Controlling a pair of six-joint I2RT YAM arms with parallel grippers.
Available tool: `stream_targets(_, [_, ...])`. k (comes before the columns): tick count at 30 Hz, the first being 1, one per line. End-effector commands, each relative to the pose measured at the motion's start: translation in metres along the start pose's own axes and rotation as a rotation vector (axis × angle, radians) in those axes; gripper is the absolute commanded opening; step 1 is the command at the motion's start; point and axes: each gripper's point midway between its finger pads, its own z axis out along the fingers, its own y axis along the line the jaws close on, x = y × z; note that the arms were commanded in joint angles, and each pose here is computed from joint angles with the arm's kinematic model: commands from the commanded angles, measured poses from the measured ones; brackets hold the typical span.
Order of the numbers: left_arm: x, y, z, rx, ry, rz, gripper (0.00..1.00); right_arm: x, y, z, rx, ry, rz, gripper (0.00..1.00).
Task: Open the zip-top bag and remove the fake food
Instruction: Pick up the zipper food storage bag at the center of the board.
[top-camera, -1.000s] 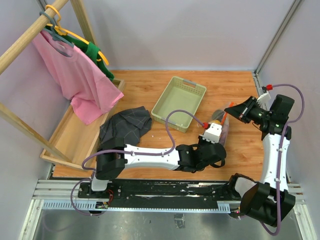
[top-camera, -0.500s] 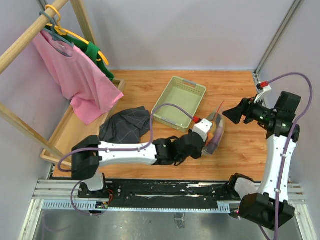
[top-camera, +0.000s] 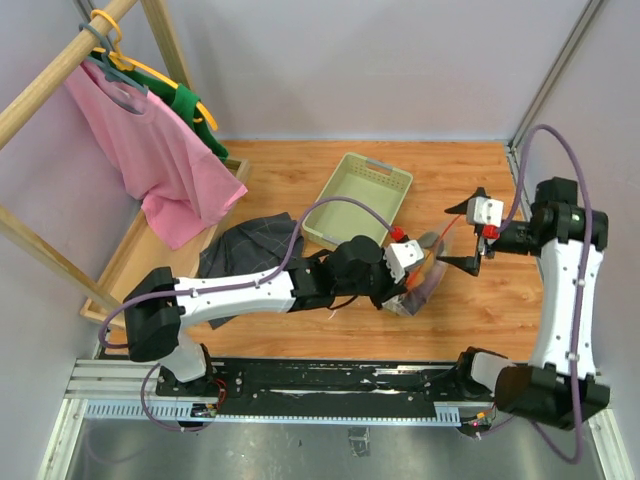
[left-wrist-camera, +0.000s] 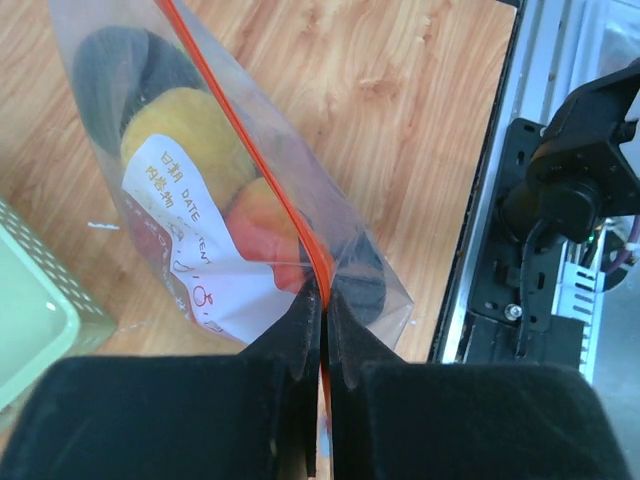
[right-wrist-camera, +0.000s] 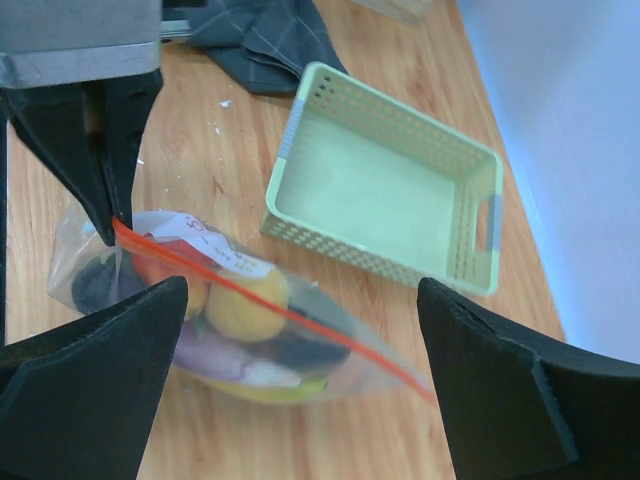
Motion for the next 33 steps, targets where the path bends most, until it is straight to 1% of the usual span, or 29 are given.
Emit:
stream_targets(1, [-0.035, 0.004, -0.017, 0.062, -0.060, 0.112, 0.00, -0.008, 0.018, 0.021, -0.189, -0.058, -0.164, 0.99])
stream_targets(3, [-0.038, 0.012, -0.021, 0.053, -0.061, 0.115, 0.00, -0.005, 0.026, 0.028, -0.238, -0.061, -0.168, 1.00])
stream_targets(5, [-0.041, 0.020, -0.025, 0.039, -0.066, 0.117, 0.00, -0.002, 0.034, 0.031, -0.263, -0.059, -0.156, 0.97])
stream_targets(10, [-0.046, 0.028, -0.030, 0.050, -0.066, 0.156, 0.00, 0.011, 0.051, 0.039, -0.348, -0.027, -0.128, 0.83])
stream_targets(18, [-0.049, 0.020, -0.031, 0.116, -0.033, 0.226, 0.00, 0.023, 0.045, 0.050, -0.383, 0.010, -0.113, 0.72])
stream_targets(21, [-0.051, 0.021, -0.032, 0.113, -0.040, 0.224, 0.00, 0.029, 0.043, 0.054, -0.383, 0.027, -0.108, 0.65])
stream_targets(23, [-0.052, 0.021, -0.033, 0.109, -0.049, 0.220, 0.00, 0.032, 0.043, 0.054, -0.383, 0.035, -0.098, 0.57])
stream_targets(25, [-0.052, 0.022, -0.033, 0.110, -0.059, 0.216, 0.00, 0.034, 0.044, 0.054, -0.381, 0.043, -0.087, 0.46])
stream_targets(27, [-0.054, 0.021, -0.033, 0.112, -0.073, 0.209, 0.00, 0.036, 0.045, 0.054, -0.378, 0.048, -0.082, 0.32])
stream_targets(31, [-0.057, 0.022, -0.032, 0.108, -0.088, 0.194, 0.00, 0.040, 0.047, 0.052, -0.374, 0.072, -0.082, 0.08])
stream_targets(32, [-0.058, 0.023, -0.032, 0.103, -0.095, 0.189, 0.00, 0.040, 0.046, 0.050, -0.368, 0.086, -0.078, 0.03])
stream_targets(33, [-0.061, 0.025, -0.033, 0.090, -0.106, 0.180, 0.00, 0.040, 0.043, 0.049, -0.354, 0.097, -0.068, 0.01])
